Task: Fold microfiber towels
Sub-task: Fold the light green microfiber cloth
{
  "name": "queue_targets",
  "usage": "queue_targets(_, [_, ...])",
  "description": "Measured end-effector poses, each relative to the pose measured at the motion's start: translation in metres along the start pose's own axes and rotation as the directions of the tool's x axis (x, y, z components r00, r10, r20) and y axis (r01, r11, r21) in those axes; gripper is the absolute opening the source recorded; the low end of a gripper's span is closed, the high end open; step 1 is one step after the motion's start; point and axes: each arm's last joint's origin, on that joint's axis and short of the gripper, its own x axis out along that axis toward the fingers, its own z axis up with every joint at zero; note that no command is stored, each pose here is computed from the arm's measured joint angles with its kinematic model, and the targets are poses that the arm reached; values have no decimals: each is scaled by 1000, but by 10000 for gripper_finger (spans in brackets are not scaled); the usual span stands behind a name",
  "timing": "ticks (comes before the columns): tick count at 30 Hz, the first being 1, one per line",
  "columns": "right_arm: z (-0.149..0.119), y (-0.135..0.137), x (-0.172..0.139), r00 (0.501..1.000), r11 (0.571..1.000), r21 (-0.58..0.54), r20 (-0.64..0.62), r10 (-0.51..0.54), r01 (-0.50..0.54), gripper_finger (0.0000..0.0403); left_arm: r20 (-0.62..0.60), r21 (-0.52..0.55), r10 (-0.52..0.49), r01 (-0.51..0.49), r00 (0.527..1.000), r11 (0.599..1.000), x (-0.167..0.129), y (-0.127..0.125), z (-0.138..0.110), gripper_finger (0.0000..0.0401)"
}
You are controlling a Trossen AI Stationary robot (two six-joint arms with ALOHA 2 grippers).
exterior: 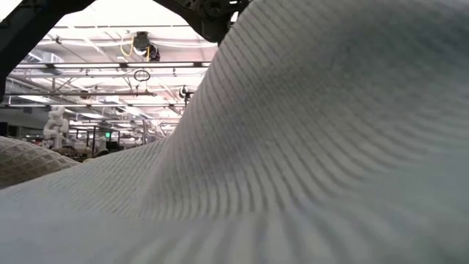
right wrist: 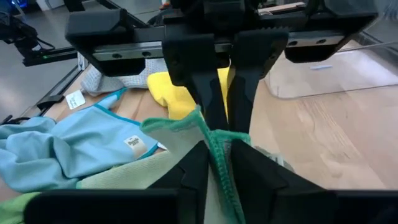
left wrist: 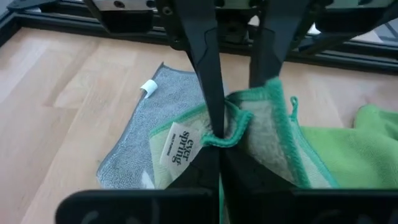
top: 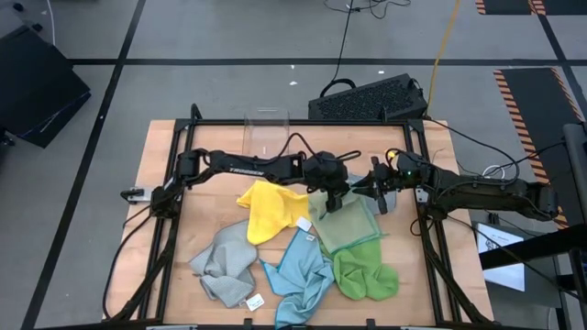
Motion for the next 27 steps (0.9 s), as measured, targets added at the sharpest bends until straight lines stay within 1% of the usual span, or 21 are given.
queue_targets(4, [0,0,0,1000,1000,-3,0,-6,6,79,3,-39,-10,10,1000,999,-3,3,2,4])
queue_targets(12, [0,0,0,1000,1000,-3,-3,0,0,72,1,-64,-48,48,999,997,-3,2,3,4])
queue_targets(15, [0,0,0,1000,1000,-2,-5,-1,1,63,2,-71,-50,50,999,996,-3,2,3,2])
queue_targets(21, [1,0,0,1000,1000,-5,3,-9,9,48,6,-77,-54,54,999,996,-15,3,11,2])
queue_targets(23, [-1,-1,0,1000,1000,1,-10,-13,13,40,16,-79,-70,71,997,994,-17,4,13,3])
queue_targets(25, [-2,-1,0,1000,1000,6,-16,-13,13,27,18,-124,-100,102,995,987,-17,3,14,12])
queue_targets(27, [-2,-1,0,1000,1000,11,-18,-9,10,10,10,-171,-146,146,989,974,-18,2,14,30])
